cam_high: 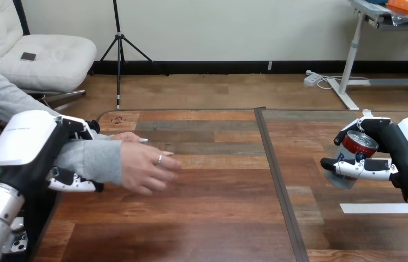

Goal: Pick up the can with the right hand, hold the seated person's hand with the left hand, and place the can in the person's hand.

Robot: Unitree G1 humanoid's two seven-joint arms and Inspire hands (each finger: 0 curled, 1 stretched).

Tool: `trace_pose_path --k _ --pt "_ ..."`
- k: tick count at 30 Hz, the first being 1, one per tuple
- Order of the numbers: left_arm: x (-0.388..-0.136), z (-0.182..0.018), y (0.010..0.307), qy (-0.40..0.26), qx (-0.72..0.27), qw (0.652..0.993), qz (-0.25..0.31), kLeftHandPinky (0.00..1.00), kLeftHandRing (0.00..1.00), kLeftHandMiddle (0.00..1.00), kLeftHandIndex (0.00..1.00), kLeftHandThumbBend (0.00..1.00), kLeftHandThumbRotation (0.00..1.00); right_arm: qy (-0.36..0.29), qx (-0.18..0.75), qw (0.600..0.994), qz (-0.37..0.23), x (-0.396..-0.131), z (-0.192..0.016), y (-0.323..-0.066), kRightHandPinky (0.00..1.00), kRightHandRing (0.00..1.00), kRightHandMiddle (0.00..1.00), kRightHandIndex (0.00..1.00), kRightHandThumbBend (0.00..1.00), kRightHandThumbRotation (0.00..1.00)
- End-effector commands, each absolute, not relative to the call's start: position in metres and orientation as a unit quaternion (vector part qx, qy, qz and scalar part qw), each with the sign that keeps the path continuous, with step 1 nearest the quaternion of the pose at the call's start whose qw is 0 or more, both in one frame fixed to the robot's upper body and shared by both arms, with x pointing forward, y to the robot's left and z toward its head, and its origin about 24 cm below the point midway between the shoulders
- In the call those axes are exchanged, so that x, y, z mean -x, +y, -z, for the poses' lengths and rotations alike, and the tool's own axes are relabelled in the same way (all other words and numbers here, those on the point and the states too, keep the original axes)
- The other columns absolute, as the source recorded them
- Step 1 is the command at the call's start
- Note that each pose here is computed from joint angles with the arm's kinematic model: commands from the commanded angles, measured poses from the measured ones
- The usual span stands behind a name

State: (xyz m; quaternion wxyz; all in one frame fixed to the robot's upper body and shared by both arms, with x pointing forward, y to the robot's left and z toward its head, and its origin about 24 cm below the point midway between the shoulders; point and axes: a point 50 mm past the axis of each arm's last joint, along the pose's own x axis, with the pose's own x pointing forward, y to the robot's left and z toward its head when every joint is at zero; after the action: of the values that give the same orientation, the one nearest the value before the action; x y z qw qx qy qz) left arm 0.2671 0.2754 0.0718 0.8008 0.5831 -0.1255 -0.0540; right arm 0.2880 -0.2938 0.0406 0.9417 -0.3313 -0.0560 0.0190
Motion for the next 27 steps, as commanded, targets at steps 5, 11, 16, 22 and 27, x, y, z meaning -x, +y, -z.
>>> trace_pose_path --k 5,11,16,22,27 --pt "-0.28 -0.103 0.258 -0.207 -0.545 0.813 0.011 0.13 0.17 0.26 0.41 0.88 0.0 -0.124 0.333 0.935 -0.01 -0.306 -0.073 -0.288 0.31 0.34 0.4 0.45 0.67 0.0" --pt "-0.281 -0.104 0.251 -0.218 -0.53 0.82 0.007 0.17 0.2 0.29 0.41 0.87 0.0 -0.125 0.334 0.934 -0.012 -0.307 -0.072 -0.286 0.31 0.34 0.4 0.45 0.67 0.0" --pt "-0.283 -0.104 0.246 -0.227 -0.52 0.824 0.003 0.17 0.2 0.29 0.4 0.87 0.0 -0.126 0.336 0.933 -0.014 -0.307 -0.072 -0.285 0.3 0.34 0.4 0.45 0.67 0.0" --pt "-0.285 -0.104 0.239 -0.234 -0.513 0.826 0.007 0.17 0.19 0.29 0.4 0.86 0.0 -0.126 0.338 0.933 -0.015 -0.308 -0.072 -0.284 0.3 0.34 0.4 0.45 0.68 0.0" --pt "-0.287 -0.104 0.234 -0.238 -0.505 0.83 0.01 0.17 0.2 0.3 0.4 0.84 0.0 -0.126 0.335 0.934 -0.016 -0.308 -0.072 -0.283 0.3 0.34 0.4 0.45 0.68 0.0"
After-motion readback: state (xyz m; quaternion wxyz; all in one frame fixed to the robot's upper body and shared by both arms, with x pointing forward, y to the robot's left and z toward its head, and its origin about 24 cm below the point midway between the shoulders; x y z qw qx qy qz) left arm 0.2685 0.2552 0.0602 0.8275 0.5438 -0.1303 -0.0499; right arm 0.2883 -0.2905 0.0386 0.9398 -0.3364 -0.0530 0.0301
